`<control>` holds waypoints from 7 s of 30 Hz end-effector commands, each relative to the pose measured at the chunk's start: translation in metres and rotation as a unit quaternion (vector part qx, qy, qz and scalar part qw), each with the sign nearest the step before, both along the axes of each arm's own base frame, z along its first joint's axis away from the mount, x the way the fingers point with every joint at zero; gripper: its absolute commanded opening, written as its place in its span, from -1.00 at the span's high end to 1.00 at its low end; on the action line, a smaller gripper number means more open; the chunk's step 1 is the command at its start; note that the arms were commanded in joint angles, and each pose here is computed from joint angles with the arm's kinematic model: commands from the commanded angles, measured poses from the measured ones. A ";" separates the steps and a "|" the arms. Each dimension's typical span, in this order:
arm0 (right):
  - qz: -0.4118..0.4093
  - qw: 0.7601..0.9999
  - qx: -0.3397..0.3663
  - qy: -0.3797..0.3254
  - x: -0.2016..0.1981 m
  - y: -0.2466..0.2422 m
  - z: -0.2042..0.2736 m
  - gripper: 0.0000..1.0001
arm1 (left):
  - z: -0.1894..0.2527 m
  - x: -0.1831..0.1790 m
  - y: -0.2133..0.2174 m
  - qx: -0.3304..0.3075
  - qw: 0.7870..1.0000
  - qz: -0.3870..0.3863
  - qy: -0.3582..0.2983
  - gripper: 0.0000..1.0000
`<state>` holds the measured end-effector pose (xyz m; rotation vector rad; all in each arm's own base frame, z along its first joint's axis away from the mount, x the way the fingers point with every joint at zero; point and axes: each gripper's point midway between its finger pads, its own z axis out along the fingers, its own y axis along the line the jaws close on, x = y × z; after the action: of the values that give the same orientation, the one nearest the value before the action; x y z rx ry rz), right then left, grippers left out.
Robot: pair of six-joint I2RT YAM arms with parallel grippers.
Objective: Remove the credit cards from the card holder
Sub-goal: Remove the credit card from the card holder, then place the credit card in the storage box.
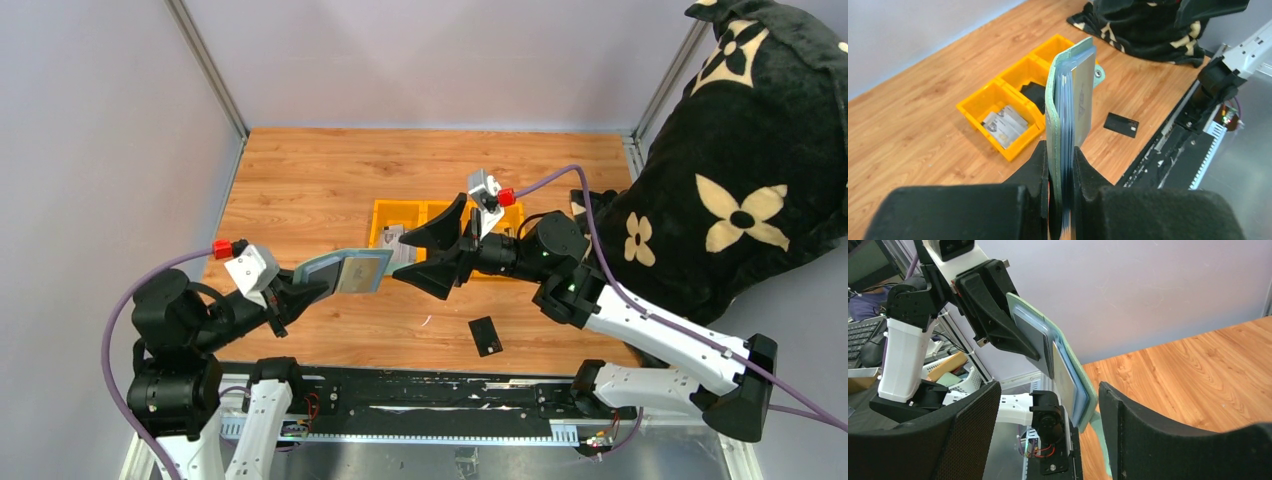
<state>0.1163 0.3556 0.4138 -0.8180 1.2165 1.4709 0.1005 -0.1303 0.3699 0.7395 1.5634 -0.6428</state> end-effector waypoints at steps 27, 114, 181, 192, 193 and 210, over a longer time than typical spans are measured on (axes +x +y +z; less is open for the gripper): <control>0.235 0.970 -0.062 -0.024 -0.066 0.019 -0.019 0.03 | 0.004 -0.045 -0.041 -0.175 0.909 -0.234 0.296 0.76; 0.183 0.959 0.060 0.206 -0.021 0.067 -0.024 1.00 | 0.015 -0.037 -0.040 -0.165 0.917 -0.238 0.273 0.33; -0.206 0.928 -0.162 0.266 0.161 -0.103 -0.165 1.00 | -0.001 0.018 -0.019 -0.107 0.966 -0.056 0.230 0.99; -0.284 0.848 -0.317 0.314 0.232 -0.110 -0.262 1.00 | 0.007 0.001 -0.023 -0.105 0.971 -0.074 0.203 1.00; -0.282 0.845 -0.325 0.318 0.234 -0.107 -0.268 1.00 | 0.007 0.001 -0.023 -0.105 0.971 -0.074 0.201 1.00; -0.280 0.800 -0.410 0.338 0.243 -0.059 -0.337 1.00 | 0.011 -0.003 -0.024 -0.102 0.972 -0.088 0.190 1.00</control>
<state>0.3582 0.2939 0.0842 -0.3782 2.4586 0.7443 0.1053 -0.1519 0.3693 0.5662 1.8144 -1.1188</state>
